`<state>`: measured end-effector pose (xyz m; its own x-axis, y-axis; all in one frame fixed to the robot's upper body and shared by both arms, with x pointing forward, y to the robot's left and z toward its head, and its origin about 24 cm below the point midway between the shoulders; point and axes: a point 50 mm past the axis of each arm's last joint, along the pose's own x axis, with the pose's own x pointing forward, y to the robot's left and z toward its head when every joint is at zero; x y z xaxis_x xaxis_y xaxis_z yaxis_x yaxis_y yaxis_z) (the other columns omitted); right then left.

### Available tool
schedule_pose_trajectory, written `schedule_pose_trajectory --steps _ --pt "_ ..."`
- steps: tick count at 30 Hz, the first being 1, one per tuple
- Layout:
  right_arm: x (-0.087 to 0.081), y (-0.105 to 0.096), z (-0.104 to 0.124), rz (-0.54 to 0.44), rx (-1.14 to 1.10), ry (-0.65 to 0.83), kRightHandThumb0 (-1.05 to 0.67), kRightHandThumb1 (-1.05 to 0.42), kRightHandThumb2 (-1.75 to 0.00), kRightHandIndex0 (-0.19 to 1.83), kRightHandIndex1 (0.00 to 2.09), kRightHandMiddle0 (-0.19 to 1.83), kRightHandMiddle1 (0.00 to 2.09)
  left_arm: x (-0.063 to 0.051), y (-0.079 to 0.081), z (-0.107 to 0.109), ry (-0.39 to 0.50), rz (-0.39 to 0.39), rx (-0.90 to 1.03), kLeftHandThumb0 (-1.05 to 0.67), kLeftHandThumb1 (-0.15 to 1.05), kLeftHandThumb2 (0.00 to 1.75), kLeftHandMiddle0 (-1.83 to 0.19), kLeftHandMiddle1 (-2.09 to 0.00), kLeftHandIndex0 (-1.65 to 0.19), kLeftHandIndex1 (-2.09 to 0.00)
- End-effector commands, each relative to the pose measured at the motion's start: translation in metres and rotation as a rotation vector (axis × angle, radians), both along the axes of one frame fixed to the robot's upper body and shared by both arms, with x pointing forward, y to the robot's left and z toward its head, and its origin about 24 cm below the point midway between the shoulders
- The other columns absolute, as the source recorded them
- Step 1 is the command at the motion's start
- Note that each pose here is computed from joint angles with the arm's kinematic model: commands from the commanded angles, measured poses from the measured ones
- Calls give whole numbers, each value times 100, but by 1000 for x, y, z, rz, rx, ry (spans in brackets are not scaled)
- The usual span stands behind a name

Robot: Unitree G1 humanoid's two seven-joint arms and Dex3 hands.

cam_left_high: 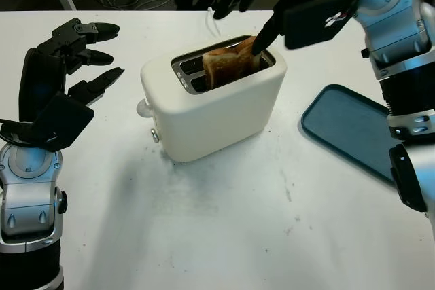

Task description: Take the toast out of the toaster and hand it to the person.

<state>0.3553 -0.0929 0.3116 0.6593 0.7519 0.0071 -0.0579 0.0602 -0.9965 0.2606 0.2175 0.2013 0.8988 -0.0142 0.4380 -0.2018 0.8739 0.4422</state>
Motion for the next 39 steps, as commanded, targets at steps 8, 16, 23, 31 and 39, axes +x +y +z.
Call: schedule_pose_trajectory --steps 8,16,23,31,39 --pt "3 7 -19 -4 -43 -16 -67 -61 -1 51 90 91 0 -3 2 -3 7 21 6 -10 92 2 -50 -95 -56 -52" --pt "8 7 -34 -10 -25 -14 -63 -62 -1 48 93 91 0 -2 1 -3 8 19 2 -8 92 2 -51 -96 -56 -52" --pt "12 6 -45 -4 -16 30 -52 -63 -1 50 100 93 1 -2 1 -4 7 23 5 -9 92 2 -52 -95 -57 -51" --pt "11 4 -51 2 -56 26 -37 -64 0 61 108 99 4 -2 1 -2 18 28 7 -11 92 3 -50 -95 -56 -50" --pt "12 1 -58 -9 -66 96 -31 -68 -1 81 133 104 55 -1 1 -2 10 23 6 -11 92 2 -50 -95 -57 -49"
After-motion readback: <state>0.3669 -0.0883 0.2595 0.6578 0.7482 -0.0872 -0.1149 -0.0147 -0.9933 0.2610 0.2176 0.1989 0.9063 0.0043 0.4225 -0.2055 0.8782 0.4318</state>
